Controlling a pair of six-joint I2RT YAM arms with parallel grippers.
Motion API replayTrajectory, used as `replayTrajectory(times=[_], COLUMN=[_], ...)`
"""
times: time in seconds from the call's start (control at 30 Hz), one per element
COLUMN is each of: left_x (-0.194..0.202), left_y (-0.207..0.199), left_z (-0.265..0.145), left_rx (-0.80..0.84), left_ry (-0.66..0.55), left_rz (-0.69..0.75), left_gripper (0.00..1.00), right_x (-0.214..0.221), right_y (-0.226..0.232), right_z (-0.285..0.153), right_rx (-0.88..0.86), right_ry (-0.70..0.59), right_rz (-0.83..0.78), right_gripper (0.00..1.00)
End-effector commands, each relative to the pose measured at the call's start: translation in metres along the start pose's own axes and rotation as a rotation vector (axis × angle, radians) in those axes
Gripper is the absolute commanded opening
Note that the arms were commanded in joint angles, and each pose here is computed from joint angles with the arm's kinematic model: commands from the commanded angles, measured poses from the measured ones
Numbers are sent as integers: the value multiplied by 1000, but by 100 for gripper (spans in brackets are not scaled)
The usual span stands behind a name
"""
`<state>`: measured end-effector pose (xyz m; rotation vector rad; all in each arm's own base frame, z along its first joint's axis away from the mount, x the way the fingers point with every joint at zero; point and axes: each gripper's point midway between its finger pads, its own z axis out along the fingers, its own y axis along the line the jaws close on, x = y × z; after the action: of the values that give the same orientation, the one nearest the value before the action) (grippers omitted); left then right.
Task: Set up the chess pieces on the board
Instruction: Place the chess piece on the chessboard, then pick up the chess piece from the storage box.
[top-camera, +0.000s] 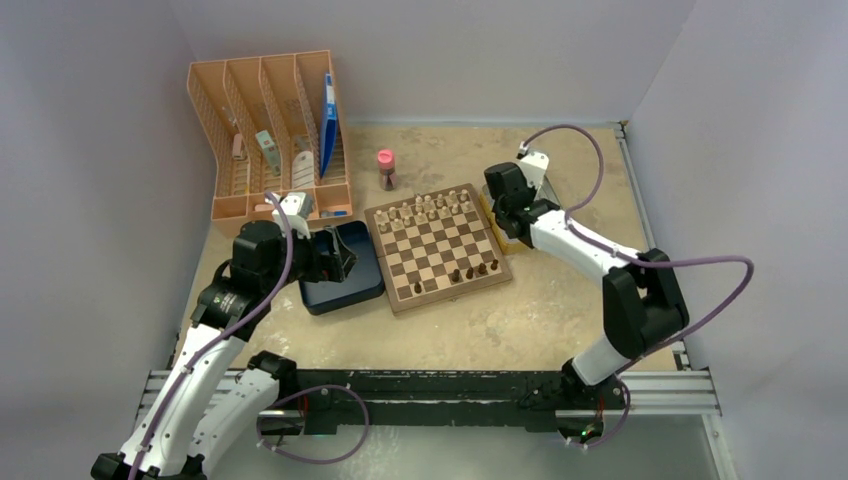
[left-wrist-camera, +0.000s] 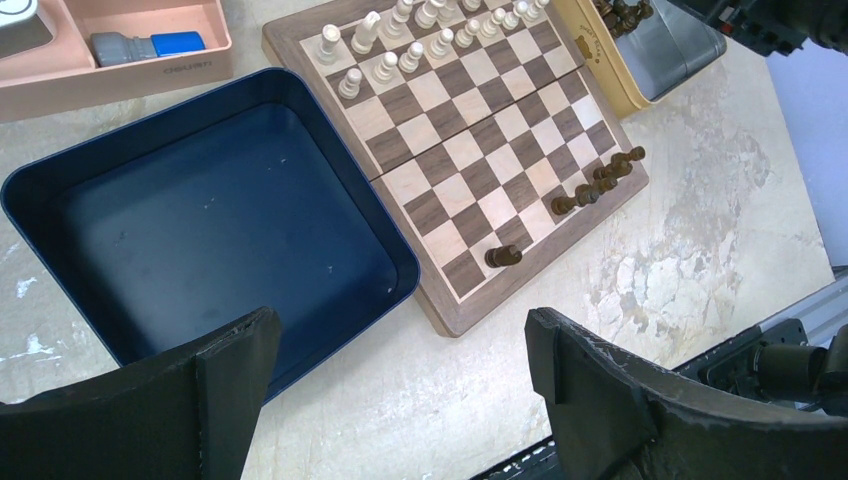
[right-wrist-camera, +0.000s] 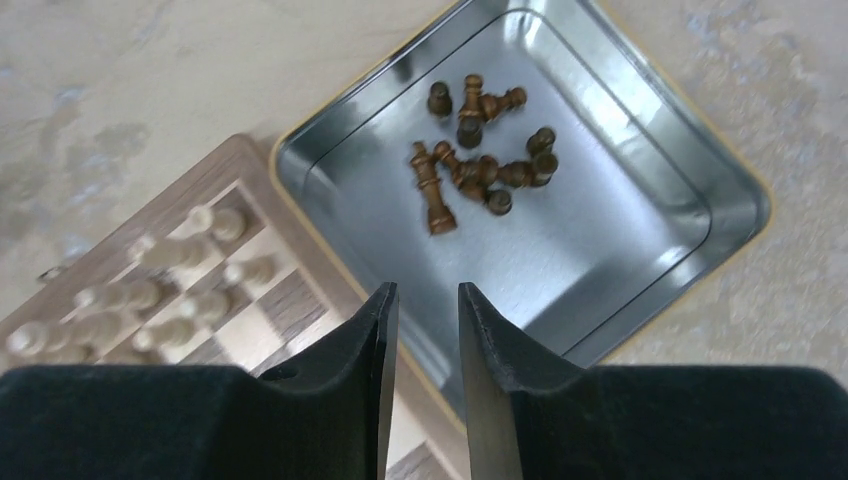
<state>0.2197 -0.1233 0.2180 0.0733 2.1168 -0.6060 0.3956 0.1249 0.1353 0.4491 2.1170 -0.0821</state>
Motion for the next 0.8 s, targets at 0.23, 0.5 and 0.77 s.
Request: replayTrajectory(times=[0.23, 0.5, 0.77], left_x=[-8, -8, -7], left_y=[-5, -3, -4], left_z=[3, 4, 6], left_rx=[26, 18, 26], left_ry=[-27, -21, -15], left_rz=[3, 2, 3], left_gripper=[93, 93, 93], right_x=[-40, -31, -45], right_y=[0, -15, -40], right_z=[59, 86, 92], right_rx=[142, 124, 105], right_ry=[-118, -53, -58], right_rz=[-196, -183, -57], right_gripper=[33, 33, 32])
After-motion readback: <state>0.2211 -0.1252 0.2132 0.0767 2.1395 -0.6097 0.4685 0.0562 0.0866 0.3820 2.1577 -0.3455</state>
